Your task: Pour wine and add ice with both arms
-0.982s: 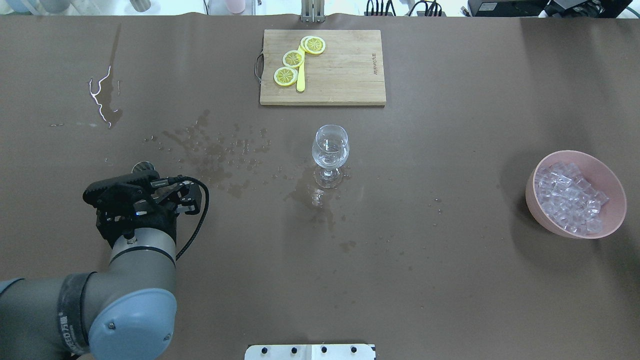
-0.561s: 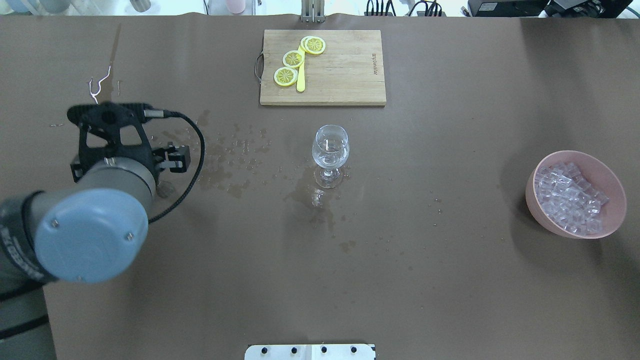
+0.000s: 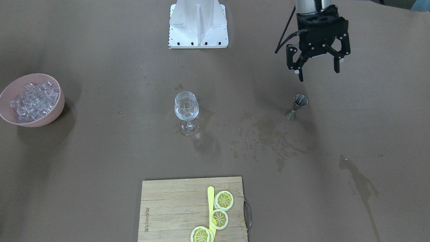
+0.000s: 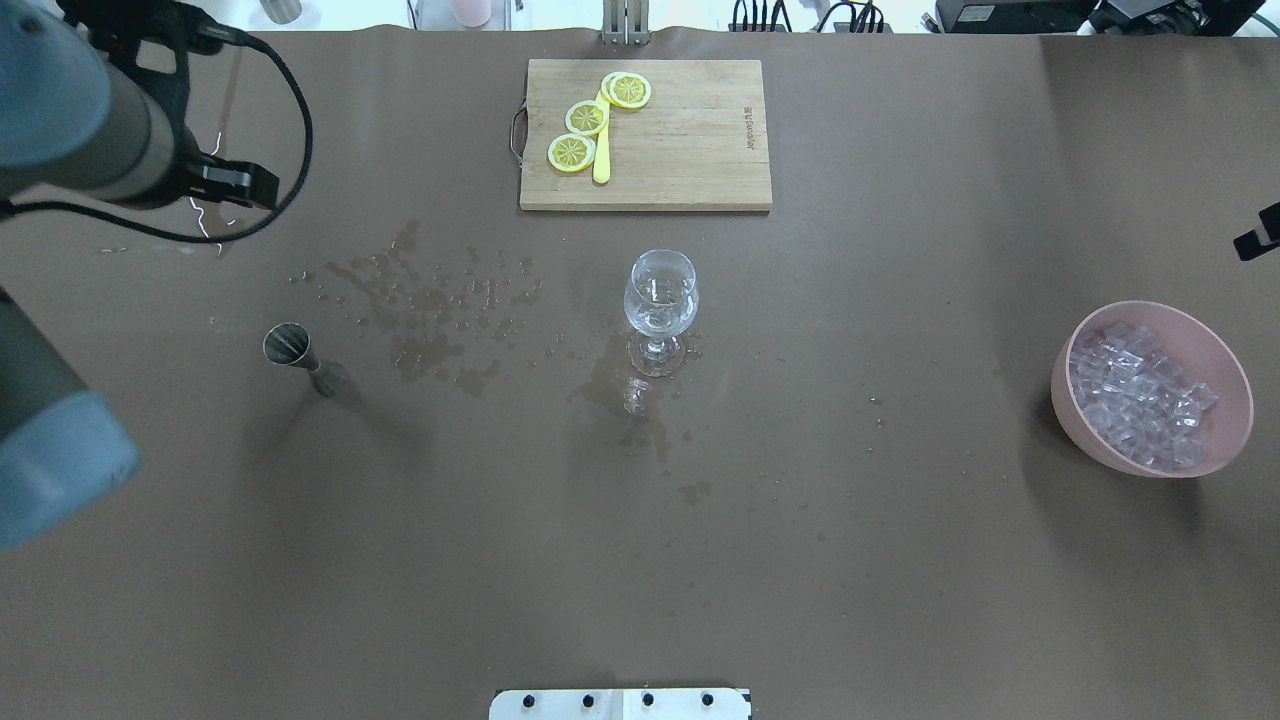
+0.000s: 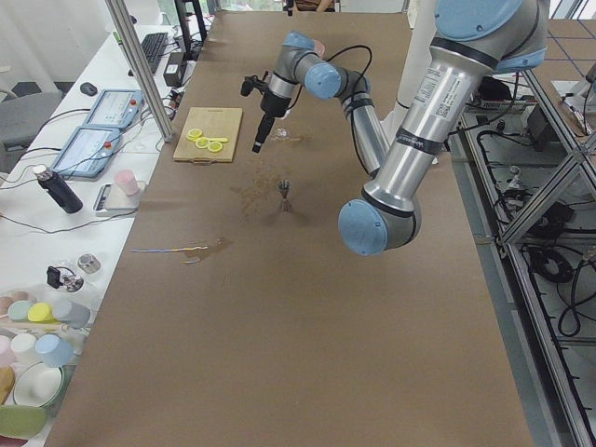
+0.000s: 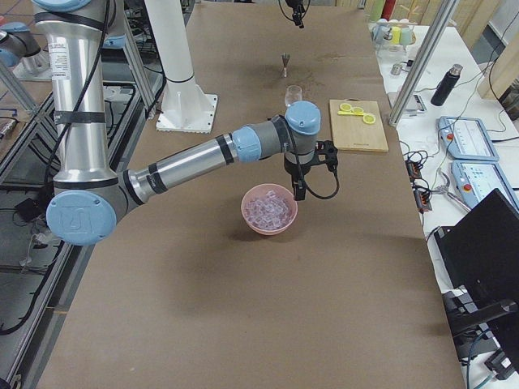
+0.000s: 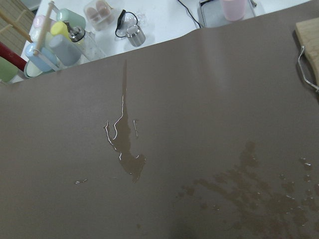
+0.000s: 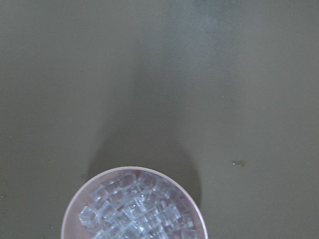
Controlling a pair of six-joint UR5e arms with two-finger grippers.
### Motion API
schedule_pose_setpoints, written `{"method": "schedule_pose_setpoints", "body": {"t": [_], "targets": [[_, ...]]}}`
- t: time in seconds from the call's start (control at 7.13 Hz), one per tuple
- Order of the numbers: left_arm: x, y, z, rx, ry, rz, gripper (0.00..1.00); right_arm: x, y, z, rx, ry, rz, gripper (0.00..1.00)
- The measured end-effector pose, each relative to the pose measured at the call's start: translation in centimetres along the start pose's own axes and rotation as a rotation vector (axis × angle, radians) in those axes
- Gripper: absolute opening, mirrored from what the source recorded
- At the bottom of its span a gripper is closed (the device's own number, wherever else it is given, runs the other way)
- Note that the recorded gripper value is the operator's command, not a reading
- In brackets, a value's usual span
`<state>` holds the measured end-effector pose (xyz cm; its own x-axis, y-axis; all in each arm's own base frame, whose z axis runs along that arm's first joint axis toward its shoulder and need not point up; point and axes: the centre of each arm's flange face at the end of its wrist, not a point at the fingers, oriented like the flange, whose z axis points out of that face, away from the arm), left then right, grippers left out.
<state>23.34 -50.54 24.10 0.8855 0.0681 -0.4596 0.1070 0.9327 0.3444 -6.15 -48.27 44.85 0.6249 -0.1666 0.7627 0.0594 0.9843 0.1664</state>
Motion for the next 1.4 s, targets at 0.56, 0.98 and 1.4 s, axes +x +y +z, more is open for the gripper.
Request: {"method": "schedule_pose_setpoints", "body": {"t": [0.56, 0.98, 1.4], "targets": [[-12.7, -6.6, 7.1, -0.166, 0.136, 0.017, 0.99, -5.0, 2.4, 7.5, 0.066, 0.092, -0.259, 1.0], [-14.2, -6.2, 9.3, -0.205, 0.124, -0.005, 0.99, -3.9, 3.9, 12.2, 0.055, 0.117, -0.396, 0.97], [-14.6, -6.4, 9.3, -0.208, 0.121, -0.018, 0.99, -3.8, 5.2, 14.1, -0.008, 0.09, -0.415, 0.9]]}}
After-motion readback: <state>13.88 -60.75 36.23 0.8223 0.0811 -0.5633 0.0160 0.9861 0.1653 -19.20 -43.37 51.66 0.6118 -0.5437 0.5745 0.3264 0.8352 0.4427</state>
